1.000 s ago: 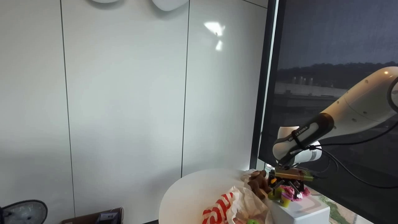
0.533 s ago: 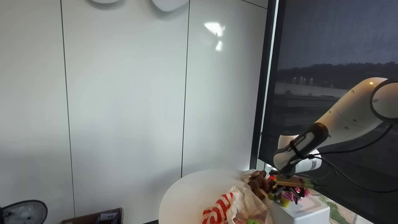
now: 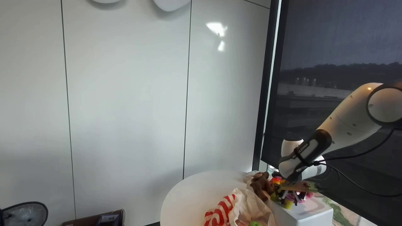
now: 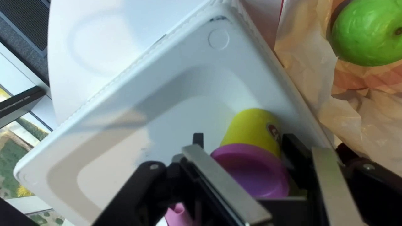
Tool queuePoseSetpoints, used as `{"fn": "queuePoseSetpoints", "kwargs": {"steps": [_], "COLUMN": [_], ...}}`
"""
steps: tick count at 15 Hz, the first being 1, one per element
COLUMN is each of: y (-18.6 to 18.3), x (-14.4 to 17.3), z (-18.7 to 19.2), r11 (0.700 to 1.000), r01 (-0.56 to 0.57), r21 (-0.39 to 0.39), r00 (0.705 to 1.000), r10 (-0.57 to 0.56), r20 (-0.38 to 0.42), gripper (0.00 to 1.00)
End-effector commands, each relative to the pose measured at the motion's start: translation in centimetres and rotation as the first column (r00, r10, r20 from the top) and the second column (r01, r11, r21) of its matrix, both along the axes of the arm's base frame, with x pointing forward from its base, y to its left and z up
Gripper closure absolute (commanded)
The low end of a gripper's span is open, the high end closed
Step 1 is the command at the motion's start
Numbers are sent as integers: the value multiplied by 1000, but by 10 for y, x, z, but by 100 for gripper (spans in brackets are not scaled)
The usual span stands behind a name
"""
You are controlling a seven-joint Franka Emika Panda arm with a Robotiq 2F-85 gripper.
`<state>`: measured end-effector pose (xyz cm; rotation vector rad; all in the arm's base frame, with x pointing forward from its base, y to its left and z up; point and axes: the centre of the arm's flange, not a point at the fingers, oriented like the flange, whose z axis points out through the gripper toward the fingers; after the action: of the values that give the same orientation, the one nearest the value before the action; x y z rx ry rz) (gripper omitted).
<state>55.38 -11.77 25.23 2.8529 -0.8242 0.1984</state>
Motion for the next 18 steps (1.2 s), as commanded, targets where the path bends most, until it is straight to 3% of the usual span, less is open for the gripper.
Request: {"fn": "queuePoseSetpoints", "kwargs": {"steps": [1,3,6,11,18], "y": [0,10,47,129,215], "x": [-3,-12,-31,-49,-45], "z": [15,36,64,57,-2], "r11": [999,999,983,905,823], "r01": [-22,-44,-166,-335,-519], "r21": [-36,7,78,261,230], "r00": [1000,999,985,918,813], "r10": [22,44,169,376,559], "r20": [13,-2,-38,-127,-164], "gripper": [65,77,77,77,77]}}
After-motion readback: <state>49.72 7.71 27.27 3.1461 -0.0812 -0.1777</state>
